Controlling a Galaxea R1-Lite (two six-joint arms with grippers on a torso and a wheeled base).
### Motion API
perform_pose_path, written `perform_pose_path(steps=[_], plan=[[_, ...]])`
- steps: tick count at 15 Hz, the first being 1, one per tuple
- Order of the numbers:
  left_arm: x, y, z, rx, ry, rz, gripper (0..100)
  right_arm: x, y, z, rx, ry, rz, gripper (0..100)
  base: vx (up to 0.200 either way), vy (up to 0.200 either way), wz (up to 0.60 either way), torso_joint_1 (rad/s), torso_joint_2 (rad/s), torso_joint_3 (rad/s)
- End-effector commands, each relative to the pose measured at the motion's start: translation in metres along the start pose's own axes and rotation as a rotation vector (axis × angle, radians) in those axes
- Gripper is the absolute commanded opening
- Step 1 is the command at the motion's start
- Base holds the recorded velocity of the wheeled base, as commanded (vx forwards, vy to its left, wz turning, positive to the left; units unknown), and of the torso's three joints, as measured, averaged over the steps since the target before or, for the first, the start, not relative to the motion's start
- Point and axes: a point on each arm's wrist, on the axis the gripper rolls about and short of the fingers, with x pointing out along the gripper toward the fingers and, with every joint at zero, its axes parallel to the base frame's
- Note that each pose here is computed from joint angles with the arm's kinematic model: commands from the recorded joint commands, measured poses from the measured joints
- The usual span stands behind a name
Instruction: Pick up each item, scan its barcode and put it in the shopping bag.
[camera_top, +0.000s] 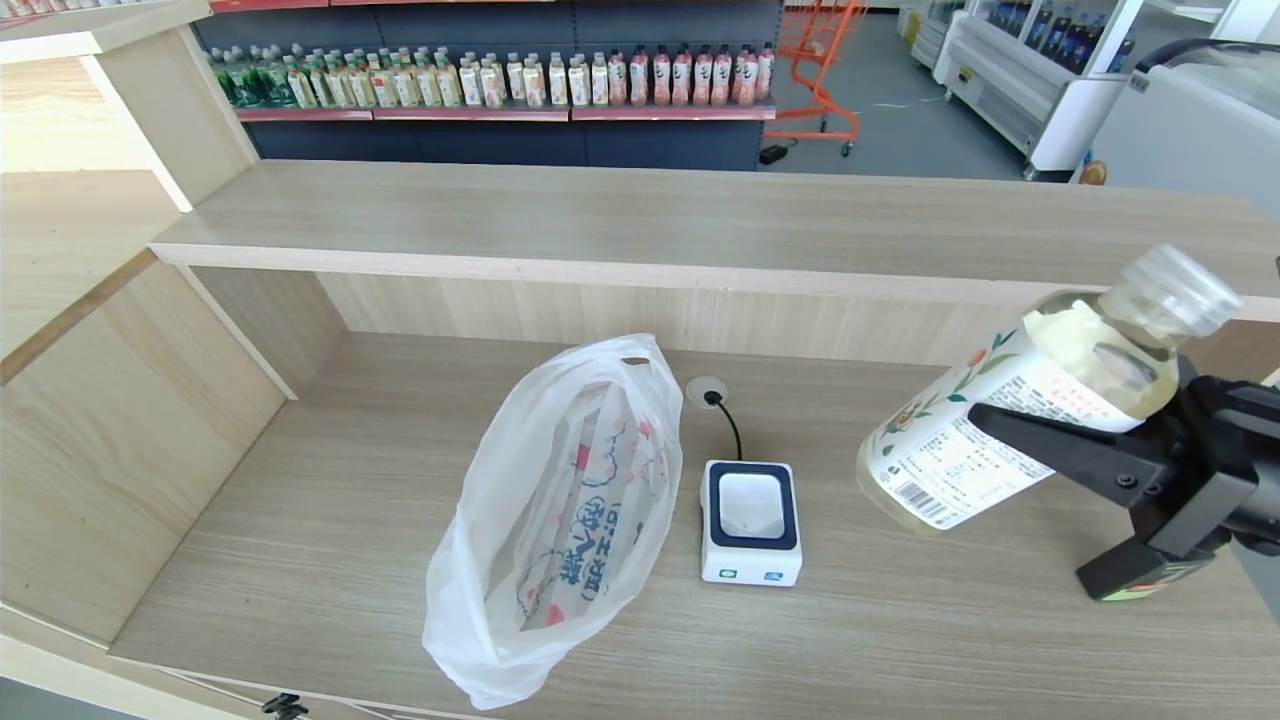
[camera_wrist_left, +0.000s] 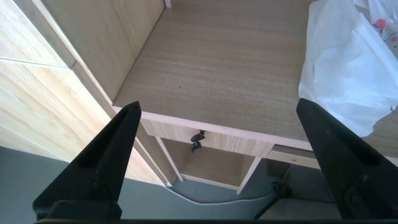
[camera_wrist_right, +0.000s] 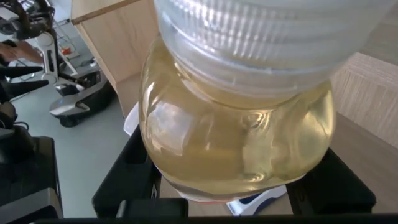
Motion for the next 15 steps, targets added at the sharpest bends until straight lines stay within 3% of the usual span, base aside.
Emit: perform_pose_path(steps=[1,4,9,15], plan=[[0.000,0.000,0.000,-0.001,0.000,0.001,100,-0.004,0.004,0.000,-0.004,-0.003,-0.001,0,0.000,0.000,0.00,0.000,0.00,0.000],[0.000,0.000,0.000,-0.001,0.000,0.001,100,-0.006,0.006,-0.002,0.001,0.002,-0.001,0,-0.200,0.000,0.00,0.007,0.01,-0.001],[0.000,0.000,0.000,0.001,0.000,0.001,100,-0.003,0.003,-0.009,0.042,0.036,-0.003,0,0.000,0.000,0.00,0.000,0.00,0.000],[0.000,0.000,0.000,-0.001,0.000,0.001,100,0.006,-0.009,-0.020,0.157,0.107,-0.075,0,0.000,0.200,0.00,0.010,0.00,0.002]])
